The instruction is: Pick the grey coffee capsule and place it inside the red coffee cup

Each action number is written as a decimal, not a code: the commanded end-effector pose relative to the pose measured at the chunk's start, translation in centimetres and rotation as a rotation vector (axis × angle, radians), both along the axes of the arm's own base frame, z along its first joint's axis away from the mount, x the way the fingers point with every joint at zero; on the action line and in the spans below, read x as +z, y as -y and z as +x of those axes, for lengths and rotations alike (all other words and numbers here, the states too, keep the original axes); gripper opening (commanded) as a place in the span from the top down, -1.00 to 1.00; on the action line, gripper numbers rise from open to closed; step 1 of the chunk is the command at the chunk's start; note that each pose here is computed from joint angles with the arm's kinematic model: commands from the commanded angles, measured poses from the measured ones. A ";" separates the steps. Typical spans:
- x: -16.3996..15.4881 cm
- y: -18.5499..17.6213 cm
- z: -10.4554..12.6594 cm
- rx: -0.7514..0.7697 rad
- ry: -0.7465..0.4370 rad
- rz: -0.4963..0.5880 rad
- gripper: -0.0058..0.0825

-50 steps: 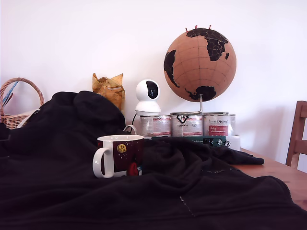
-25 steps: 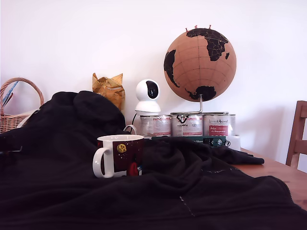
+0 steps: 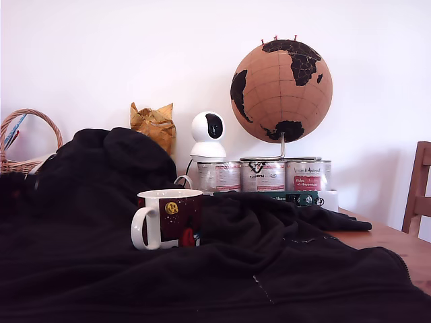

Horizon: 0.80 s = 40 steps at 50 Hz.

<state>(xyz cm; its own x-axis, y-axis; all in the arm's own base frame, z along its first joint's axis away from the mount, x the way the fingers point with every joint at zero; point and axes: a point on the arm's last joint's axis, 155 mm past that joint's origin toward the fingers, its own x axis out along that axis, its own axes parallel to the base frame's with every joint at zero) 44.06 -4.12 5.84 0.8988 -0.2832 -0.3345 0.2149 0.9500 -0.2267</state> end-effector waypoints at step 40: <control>8.6 20.8 -8.5 -0.536 0.139 -0.046 0.73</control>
